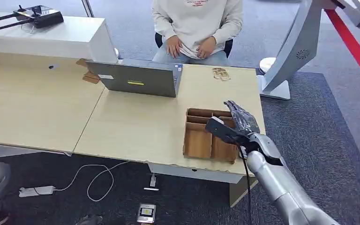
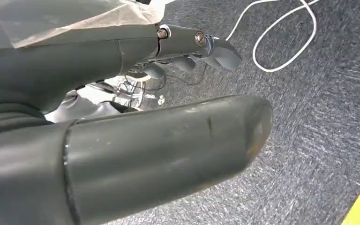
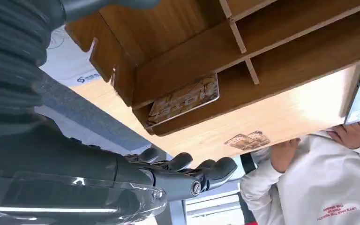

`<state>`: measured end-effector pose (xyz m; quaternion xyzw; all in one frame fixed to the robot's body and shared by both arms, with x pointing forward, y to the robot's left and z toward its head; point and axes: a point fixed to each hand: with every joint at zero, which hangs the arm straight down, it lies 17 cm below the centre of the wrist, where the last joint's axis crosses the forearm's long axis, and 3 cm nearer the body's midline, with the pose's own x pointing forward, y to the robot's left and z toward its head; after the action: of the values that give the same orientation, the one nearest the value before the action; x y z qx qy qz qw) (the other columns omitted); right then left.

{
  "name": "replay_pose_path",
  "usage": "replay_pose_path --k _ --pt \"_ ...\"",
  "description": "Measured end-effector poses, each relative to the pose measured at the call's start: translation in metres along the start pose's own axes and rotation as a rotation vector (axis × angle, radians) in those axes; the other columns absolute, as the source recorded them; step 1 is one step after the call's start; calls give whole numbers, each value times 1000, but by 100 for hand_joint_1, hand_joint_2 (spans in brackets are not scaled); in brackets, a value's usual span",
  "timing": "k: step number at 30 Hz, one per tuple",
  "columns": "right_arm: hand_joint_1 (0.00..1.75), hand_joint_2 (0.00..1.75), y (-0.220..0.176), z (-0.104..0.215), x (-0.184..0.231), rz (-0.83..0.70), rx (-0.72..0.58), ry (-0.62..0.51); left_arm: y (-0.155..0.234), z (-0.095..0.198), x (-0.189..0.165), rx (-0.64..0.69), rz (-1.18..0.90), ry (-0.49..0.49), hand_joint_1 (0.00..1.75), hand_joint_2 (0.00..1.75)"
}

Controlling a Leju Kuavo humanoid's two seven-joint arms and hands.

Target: Pass the card to the sensor for recognition and then transmit it.

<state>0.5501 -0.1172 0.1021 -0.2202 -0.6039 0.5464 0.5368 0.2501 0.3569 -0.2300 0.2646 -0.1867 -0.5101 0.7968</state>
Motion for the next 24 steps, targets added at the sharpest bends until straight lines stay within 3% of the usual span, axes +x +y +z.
replay_pose_path --k 1,15,24 --pt "173 175 0 0 0 0 -1 0 0 0 0 0 0 -1 0 0" --pt "175 175 -2 0 -3 -26 -6 9 -1 0 0 0 6 -2 0 0" --pt "175 175 -11 7 -21 -97 -26 74 -4 1 -1 1 20 -7 0 0"
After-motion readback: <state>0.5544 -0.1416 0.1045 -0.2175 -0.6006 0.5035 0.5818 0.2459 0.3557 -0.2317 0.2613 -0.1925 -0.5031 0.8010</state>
